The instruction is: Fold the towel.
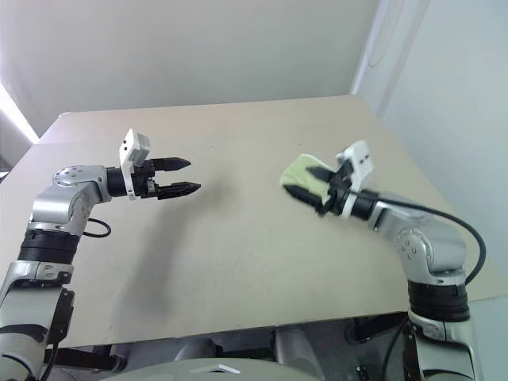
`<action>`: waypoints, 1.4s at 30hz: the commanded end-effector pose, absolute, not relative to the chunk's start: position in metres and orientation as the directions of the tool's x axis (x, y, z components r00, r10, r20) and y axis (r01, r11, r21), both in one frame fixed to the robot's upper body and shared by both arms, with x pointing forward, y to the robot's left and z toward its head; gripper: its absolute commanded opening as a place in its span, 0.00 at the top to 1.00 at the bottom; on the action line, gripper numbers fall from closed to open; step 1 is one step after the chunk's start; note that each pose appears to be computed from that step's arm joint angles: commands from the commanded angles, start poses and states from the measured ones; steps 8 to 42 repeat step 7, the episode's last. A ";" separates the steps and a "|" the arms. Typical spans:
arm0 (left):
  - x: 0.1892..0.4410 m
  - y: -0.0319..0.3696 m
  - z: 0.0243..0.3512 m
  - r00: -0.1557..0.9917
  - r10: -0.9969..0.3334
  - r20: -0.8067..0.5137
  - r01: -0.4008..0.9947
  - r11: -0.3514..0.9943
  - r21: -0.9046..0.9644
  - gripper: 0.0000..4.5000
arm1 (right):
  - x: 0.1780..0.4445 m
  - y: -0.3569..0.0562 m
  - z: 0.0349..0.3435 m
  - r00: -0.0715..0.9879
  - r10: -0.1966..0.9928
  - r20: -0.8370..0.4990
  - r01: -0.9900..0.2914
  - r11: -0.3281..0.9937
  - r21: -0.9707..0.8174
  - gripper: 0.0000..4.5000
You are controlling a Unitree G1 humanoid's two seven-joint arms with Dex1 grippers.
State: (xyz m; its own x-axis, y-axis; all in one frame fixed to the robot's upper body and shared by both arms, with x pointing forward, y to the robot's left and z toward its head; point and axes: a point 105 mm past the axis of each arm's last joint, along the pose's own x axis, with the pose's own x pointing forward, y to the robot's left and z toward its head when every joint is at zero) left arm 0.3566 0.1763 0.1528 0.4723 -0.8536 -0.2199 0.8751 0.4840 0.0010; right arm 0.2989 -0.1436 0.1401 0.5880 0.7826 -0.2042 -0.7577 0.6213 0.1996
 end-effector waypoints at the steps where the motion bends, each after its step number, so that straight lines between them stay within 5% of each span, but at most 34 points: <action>1: 0.362 0.192 0.165 0.528 -0.825 -0.201 0.848 0.527 0.060 0.00 | 0.291 -0.137 0.145 0.550 0.808 -0.210 -0.794 0.584 0.168 0.01; 42: 0.361 0.199 0.166 0.553 -0.811 -0.191 0.830 0.556 0.045 0.00 | 0.292 -0.135 0.142 0.546 0.812 -0.207 -0.794 0.580 0.181 0.01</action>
